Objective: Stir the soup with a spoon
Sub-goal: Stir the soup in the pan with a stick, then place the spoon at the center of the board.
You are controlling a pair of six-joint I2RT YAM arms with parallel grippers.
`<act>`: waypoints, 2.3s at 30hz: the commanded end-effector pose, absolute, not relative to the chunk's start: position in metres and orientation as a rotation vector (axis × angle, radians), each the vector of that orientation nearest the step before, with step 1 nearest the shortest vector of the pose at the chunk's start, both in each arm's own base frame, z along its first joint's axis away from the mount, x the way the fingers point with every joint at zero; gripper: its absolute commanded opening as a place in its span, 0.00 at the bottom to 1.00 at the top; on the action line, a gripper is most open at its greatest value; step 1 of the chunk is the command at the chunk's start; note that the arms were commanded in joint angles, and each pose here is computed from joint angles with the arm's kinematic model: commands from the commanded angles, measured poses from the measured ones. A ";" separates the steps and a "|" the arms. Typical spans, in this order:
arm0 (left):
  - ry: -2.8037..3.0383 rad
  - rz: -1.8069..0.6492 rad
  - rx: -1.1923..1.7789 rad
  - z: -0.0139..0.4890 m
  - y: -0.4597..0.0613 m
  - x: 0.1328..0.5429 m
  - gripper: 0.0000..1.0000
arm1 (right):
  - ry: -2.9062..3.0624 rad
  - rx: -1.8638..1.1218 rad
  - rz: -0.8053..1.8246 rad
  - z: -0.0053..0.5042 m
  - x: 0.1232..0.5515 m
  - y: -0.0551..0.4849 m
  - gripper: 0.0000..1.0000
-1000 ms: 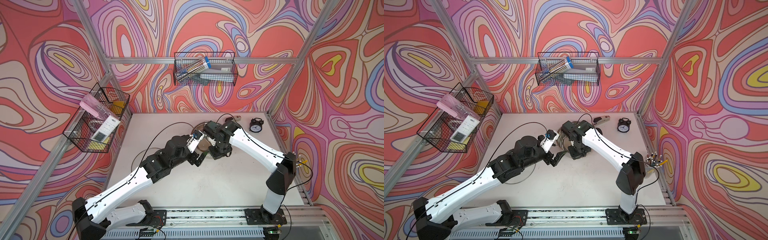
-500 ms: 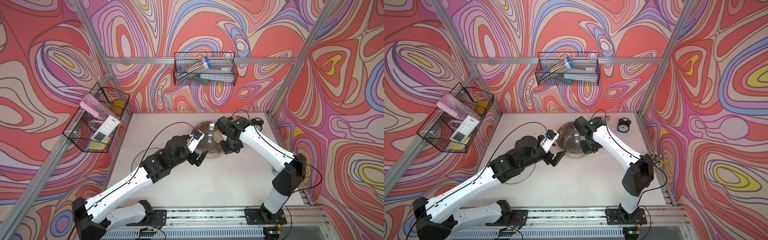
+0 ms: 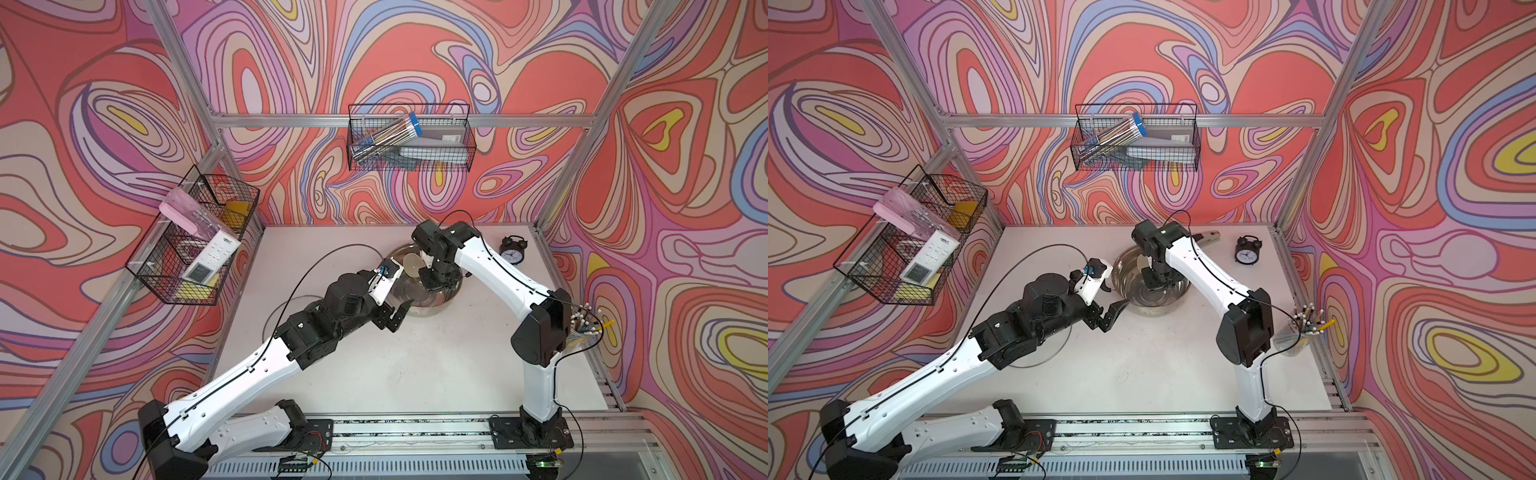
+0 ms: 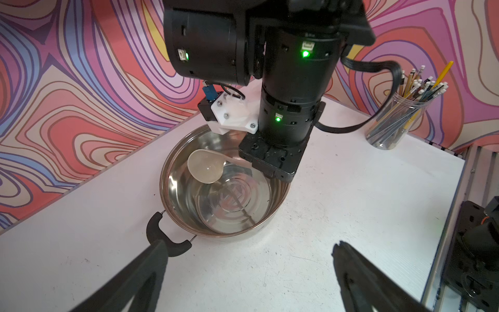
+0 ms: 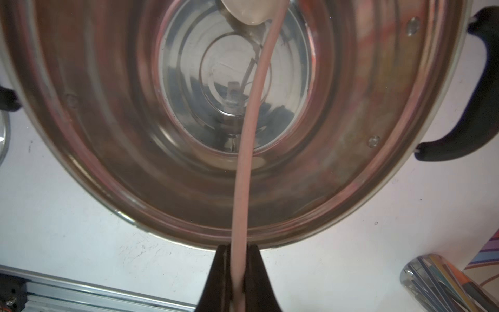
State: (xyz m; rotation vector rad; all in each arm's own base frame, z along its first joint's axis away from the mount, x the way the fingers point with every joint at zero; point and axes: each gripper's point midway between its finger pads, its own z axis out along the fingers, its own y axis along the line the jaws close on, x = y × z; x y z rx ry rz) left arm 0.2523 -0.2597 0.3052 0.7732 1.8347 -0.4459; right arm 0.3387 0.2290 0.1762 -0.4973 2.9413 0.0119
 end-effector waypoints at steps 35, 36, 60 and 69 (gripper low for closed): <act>1.812 -0.473 0.724 0.318 -0.245 0.237 0.99 | 2.959 -0.378 -0.132 0.173 0.322 0.183 0.00; 1.813 -0.471 0.718 0.318 -0.242 0.235 0.99 | 2.957 -0.390 -0.116 0.172 0.328 0.189 0.00; 1.797 -0.461 0.655 0.330 -0.225 0.230 0.99 | 2.755 -0.346 0.156 0.246 0.320 0.228 0.00; 1.740 -0.458 0.547 0.366 -0.214 0.235 0.99 | 2.502 -0.569 0.736 0.325 0.274 0.269 0.00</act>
